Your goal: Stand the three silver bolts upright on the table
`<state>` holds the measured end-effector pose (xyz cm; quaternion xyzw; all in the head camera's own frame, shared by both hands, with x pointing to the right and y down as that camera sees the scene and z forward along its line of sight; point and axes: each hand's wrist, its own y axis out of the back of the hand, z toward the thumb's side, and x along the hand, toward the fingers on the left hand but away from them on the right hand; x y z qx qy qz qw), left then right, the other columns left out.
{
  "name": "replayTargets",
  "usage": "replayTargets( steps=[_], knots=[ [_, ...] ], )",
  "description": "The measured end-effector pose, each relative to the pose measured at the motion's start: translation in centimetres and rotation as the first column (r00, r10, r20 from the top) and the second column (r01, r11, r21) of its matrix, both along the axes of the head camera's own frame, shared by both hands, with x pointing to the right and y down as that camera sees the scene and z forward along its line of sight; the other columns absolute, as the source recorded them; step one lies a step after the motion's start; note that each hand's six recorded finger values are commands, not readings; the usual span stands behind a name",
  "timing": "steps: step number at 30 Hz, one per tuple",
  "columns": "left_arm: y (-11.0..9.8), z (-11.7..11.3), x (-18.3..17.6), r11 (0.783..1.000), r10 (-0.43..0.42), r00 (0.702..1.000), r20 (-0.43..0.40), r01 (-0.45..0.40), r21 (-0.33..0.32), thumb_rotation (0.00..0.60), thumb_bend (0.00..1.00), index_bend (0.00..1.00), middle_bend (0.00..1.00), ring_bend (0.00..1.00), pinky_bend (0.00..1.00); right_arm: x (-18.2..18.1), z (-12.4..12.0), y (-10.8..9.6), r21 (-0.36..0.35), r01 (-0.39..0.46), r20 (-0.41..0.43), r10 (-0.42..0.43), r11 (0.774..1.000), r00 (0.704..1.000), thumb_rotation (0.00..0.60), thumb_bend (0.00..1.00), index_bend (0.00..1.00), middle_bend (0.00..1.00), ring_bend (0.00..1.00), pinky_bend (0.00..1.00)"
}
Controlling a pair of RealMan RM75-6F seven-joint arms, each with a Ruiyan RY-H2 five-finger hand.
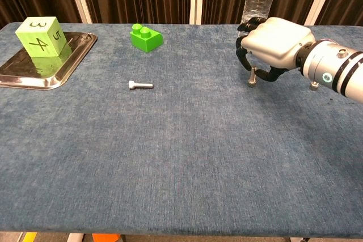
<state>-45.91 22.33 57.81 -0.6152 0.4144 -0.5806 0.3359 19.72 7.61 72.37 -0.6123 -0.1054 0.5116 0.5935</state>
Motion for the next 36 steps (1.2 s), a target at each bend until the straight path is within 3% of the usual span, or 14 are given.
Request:
replayTargets(
  steps=[20,26,33,36],
  knots=[
    [0.1,0.1,0.0,1.0,0.001,1.0,0.001,-0.001,-0.003,0.6,0.16,0.28,0.17,0.01,0.0,0.9,0.1,0.3,-0.018,-0.043,0.016,0.043,0.999,0.999,0.6,0.42,0.45,0.24,0.0,0.0],
    [-0.2,0.0,0.1,1.0,0.006,1.0,0.001,-0.006,0.002,0.6,0.16,0.28,0.17,0.01,0.0,1.0,-0.1,0.3,-0.02,-0.049,0.025,0.049,0.999,0.998,0.6,0.42,0.38,0.23,0.0,0.0],
    [-2.4,-0.4,1.4,0.997,0.076,0.997,-0.01,-0.076,0.032,0.6,0.16,0.28,0.17,0.01,0.0,1.8,-3.0,0.0,-0.016,-0.135,0.151,0.136,0.991,0.979,0.6,0.4,0.28,0.22,0.0,0.0],
    [-4.3,-0.7,3.1,0.99,0.135,0.99,-0.032,-0.133,0.051,0.6,0.16,0.28,0.17,0.01,0.0,3.8,-5.5,0.1,-0.017,-0.205,0.225,0.204,0.979,0.953,0.6,0.26,0.28,0.22,0.0,0.0]
  ],
)
